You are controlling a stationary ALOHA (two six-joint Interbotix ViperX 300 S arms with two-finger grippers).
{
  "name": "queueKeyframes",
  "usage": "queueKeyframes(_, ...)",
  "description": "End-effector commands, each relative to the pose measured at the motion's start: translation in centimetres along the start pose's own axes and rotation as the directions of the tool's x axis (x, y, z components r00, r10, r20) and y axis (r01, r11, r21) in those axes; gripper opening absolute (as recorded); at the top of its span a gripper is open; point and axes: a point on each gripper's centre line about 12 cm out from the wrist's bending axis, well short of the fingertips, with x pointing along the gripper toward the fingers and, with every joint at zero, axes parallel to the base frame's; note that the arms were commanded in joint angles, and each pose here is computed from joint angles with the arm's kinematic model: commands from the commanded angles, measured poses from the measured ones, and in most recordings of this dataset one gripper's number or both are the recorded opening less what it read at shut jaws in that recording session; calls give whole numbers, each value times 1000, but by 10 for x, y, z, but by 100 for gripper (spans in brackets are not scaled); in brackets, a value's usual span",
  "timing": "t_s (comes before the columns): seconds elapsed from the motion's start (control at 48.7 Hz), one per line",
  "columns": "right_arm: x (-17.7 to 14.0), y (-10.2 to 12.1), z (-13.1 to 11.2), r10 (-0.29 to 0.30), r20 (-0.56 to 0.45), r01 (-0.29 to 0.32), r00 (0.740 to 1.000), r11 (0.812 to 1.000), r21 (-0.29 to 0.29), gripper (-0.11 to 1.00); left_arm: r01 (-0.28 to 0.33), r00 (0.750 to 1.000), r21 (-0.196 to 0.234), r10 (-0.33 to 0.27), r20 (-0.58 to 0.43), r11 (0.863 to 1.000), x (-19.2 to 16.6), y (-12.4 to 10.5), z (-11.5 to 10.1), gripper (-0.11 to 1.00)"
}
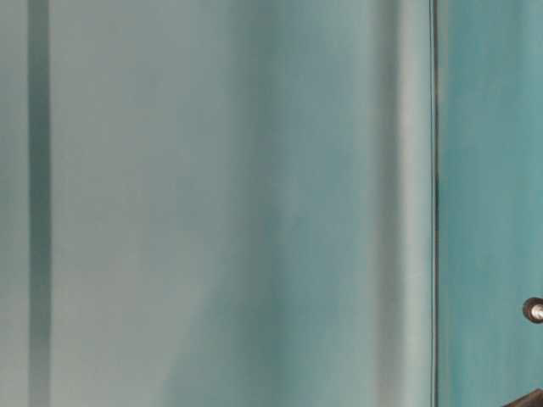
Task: Insert the USB cable into the female connector supported by the left arm.
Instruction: 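Move left gripper to the white clamp and grasp it around the connector, then grasp the black USB male plug with the right gripper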
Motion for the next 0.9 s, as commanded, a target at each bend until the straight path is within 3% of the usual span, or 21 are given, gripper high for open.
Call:
queueKeyframes(0.0,5,2,5,6,14,-6,1000,1000,-2,58,-5,1000,2,5,18,1000,2,1,5,75)
queueKeyframes(0.883,-11,6,1,13,-20,-13,1000,1000,-21,52,-5,1000,2,5,20,1000,3,1,6,75)
